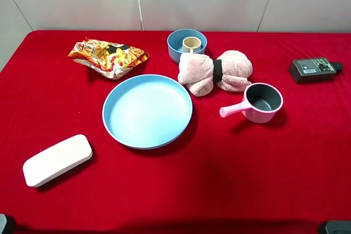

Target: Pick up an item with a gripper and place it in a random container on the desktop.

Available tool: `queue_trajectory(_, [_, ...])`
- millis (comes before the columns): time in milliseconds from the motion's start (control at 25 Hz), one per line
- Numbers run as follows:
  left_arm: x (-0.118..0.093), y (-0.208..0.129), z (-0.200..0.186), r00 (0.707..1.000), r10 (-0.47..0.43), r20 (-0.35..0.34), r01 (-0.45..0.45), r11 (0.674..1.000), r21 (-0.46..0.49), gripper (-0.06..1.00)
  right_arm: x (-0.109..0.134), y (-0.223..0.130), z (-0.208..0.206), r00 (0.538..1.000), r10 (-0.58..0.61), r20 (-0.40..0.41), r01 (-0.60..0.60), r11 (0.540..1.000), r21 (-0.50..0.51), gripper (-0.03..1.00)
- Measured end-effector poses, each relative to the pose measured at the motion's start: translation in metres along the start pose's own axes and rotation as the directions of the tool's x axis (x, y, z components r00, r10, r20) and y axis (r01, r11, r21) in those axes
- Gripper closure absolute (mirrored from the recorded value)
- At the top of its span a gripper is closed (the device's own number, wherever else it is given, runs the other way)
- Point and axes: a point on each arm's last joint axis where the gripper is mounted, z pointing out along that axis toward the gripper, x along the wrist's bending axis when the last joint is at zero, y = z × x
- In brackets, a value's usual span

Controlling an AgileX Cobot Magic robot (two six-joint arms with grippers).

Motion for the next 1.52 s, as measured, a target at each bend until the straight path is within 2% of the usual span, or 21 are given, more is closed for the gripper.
queue_trajectory(320, [-0.012, -0.076, -0.055, 1.000, -0.005, -0.016, 0.003, 0.997, -0.081, -0.05, 0.000, 0.000, 0.000, 1.000, 0.000, 0.000, 0.000, 1.000, 0.000, 0.28])
queue_trajectory(560, [-0.023, -0.135, -0.078, 1.000, -0.011, -0.024, 0.008, 0.989, -0.146, -0.05, 0.000, 0.000, 0.000, 1.000, 0.000, 0.000, 0.000, 1.000, 0.000, 0.28])
queue_trajectory(760, [-0.028, -0.179, -0.088, 0.992, -0.116, -0.044, 0.104, 0.973, -0.205, -0.05, 0.000, 0.000, 0.000, 1.000, 0.000, 0.000, 0.000, 1.000, 0.000, 0.28])
queue_trajectory(1000, [-0.032, -0.220, -0.083, 0.953, -0.270, -0.138, 0.235, 0.945, -0.226, -0.05, 0.000, 0.000, 0.000, 1.000, 0.000, 0.000, 0.000, 1.000, 0.000, 0.28])
queue_trajectory(1280, [-0.040, -0.249, -0.079, 0.892, -0.386, -0.234, 0.321, 0.907, -0.273, -0.05, 0.000, 0.000, 0.000, 1.000, 0.000, 0.000, 0.000, 1.000, 0.000, 0.28])
queue_trajectory(1520, [-0.052, -0.273, -0.069, 0.835, -0.489, -0.251, 0.400, 0.854, -0.333, -0.05, 0.000, 0.000, 0.000, 1.000, 0.000, 0.000, 0.000, 1.000, 0.000, 0.28])
